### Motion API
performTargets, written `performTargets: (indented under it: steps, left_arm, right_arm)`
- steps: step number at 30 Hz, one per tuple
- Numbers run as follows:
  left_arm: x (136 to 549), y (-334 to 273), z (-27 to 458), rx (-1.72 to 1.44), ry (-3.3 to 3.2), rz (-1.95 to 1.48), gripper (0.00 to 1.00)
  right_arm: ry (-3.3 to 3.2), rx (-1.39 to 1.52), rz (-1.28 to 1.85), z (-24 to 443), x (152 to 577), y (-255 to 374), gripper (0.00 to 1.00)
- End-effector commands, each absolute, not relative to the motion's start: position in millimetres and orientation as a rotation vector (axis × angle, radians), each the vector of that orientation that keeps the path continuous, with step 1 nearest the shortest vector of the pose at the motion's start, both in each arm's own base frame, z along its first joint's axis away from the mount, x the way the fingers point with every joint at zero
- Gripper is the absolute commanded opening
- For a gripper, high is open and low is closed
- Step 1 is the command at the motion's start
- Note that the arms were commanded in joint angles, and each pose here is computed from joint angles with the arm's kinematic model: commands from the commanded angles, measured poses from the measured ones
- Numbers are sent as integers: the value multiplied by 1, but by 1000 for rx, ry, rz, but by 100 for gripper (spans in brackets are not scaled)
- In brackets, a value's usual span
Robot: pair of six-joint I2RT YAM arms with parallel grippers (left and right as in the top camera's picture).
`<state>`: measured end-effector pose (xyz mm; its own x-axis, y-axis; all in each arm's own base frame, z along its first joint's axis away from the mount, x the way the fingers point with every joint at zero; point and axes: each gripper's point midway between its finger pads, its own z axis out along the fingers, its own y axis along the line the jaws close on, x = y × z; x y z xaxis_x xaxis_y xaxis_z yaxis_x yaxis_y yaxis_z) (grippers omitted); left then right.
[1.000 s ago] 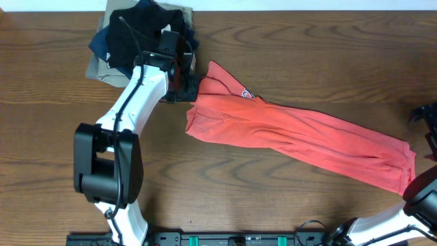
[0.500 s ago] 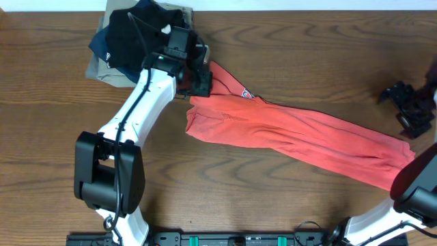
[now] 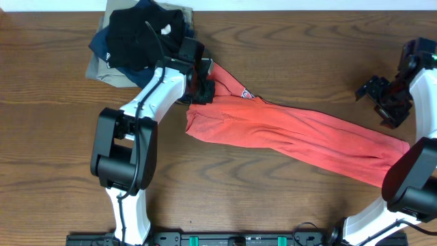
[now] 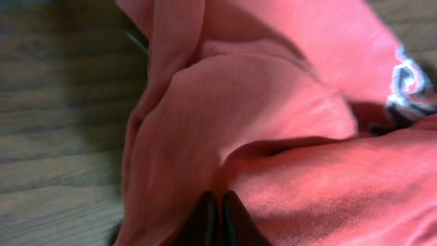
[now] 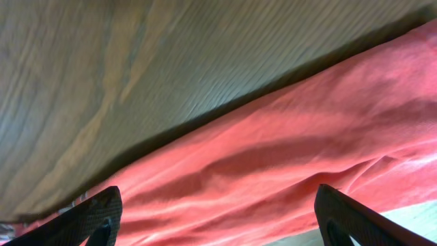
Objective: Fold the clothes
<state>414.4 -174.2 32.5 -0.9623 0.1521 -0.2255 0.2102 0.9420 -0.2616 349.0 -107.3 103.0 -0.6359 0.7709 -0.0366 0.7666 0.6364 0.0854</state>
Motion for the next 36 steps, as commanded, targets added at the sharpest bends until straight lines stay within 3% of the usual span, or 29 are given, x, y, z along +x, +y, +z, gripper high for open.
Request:
performTargets:
  steps: [1, 6, 12, 19, 26, 28, 32, 36]
  left_arm:
    - [411, -174, 17, 259, 2941, -437, 8]
    - [397, -158, -2, 230, 3042, -341, 7]
    - [392, -83, -5, -29, 3074, 221, 6]
    - [385, -62, 10, -182, 3089, 243, 6]
    - [389, -67, 68, -283, 2963, 147, 6]
    - [386, -79, 85, -278, 2947, 28, 6]
    - [383, -116, 97, -154, 2956, -237, 6]
    - [372, -155, 89, -26, 2985, -410, 6]
  right_arm:
    - [2813, 1227, 90, 107, 350, -94, 88]
    - [2867, 1133, 82, 106, 350, -80, 86]
    - [2914, 1101, 18, 105, 341, -76, 87]
    - [2980, 1078, 8, 87, 329, -63, 88]
    - [3062, 965, 138, 45, 317, -26, 89]
    - [3090, 875, 217, 35, 315, -9, 75]
    - [3104, 798, 255, 24, 314, 10, 30]
    - [3106, 725, 256, 24, 318, 28, 27]
